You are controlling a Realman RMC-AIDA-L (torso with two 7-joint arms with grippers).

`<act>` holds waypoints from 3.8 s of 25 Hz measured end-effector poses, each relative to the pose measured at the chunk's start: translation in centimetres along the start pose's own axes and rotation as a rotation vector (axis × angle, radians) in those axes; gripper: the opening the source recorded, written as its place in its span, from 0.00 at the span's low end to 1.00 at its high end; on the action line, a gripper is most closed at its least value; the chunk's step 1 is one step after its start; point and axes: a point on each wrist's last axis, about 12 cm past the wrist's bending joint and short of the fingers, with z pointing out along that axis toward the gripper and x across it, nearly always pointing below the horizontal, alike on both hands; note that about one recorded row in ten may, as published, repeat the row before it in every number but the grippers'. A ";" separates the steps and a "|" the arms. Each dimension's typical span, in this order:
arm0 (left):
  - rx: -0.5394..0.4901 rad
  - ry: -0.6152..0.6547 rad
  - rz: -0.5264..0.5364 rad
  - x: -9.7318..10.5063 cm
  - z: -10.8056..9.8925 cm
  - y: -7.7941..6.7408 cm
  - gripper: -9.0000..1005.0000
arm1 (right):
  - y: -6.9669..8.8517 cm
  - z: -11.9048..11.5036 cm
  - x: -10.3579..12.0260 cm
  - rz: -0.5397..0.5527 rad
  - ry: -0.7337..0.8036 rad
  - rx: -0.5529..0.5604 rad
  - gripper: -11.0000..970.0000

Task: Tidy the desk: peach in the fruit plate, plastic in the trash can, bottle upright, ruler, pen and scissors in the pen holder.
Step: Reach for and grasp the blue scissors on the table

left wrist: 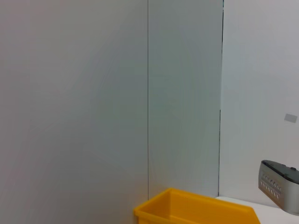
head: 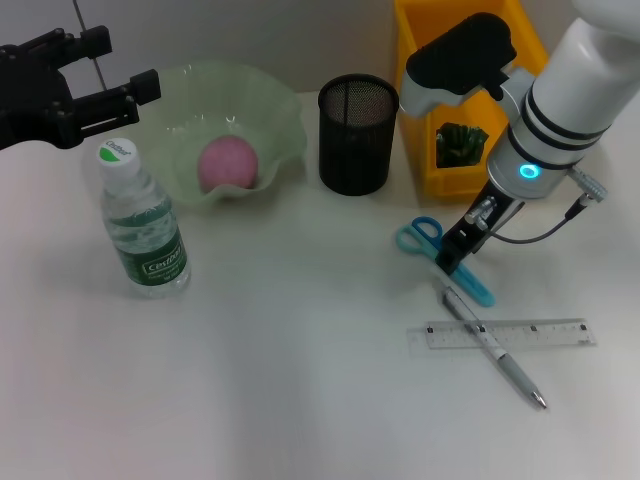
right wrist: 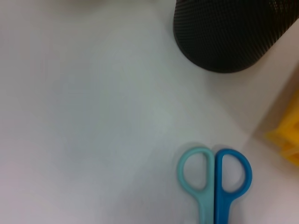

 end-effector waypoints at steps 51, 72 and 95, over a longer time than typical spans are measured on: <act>0.004 -0.001 0.008 0.0 0.0 -0.1 0.80 | 0.3 1.1 0.3 0.015 0.018 -0.020 0.23; 0.013 -0.007 0.009 -0.2 0.2 -0.1 0.80 | 1.7 -0.7 -1.5 -0.090 -0.084 -0.055 0.19; 0.020 -0.013 0.002 -0.1 0.0 -0.3 0.80 | 1.2 0.8 -1.0 -0.030 -0.068 -0.022 0.51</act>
